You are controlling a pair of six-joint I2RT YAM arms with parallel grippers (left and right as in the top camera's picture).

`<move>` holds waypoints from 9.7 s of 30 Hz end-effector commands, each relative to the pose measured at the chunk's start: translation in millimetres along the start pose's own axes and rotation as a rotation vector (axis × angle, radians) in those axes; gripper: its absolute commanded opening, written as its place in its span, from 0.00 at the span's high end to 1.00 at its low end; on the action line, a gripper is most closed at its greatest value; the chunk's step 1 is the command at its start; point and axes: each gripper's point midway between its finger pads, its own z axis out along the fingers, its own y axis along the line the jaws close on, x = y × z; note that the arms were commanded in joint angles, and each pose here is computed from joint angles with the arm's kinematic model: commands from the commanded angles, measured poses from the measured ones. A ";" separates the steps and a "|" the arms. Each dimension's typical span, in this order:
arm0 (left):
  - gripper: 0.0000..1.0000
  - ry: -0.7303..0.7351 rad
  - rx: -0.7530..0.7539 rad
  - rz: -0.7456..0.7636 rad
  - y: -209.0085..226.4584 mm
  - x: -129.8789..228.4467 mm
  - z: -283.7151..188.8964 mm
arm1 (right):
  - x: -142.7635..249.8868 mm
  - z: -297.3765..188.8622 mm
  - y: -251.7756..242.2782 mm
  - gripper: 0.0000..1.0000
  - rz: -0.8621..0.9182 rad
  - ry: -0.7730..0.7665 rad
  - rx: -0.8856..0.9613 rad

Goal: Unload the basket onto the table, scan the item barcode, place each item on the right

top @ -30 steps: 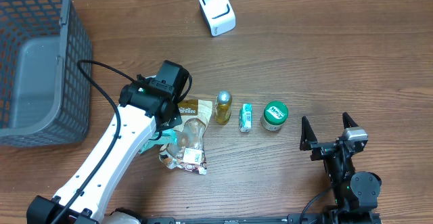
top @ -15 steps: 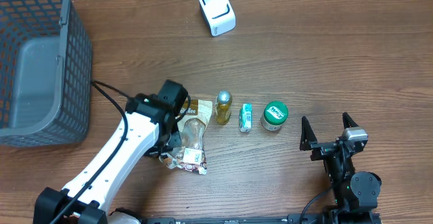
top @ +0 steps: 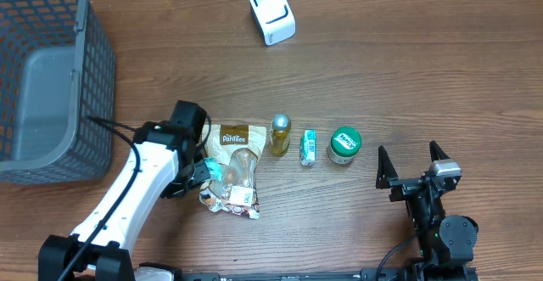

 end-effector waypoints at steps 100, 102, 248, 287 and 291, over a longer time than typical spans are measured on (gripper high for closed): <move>0.86 -0.638 0.290 0.000 40.6 -203.5 -171.5 | 2.6 0.2 -1.5 0.00 -0.004 -0.001 0.006; 0.51 -0.670 0.298 -0.003 39.8 -209.7 -176.7 | 2.6 0.2 -1.5 0.00 -0.005 -0.001 0.006; 0.00 -0.660 0.299 -0.001 39.4 -207.9 -175.3 | 50.6 8.1 -3.0 0.00 0.358 0.206 0.040; 0.00 -0.660 0.299 -0.001 39.4 -207.9 -175.3 | -132.8 9.2 47.9 0.00 0.507 0.891 -0.012; 0.01 -0.660 0.299 -0.001 39.4 -207.9 -175.3 | -107.2 29.8 49.7 0.00 0.542 1.004 -0.014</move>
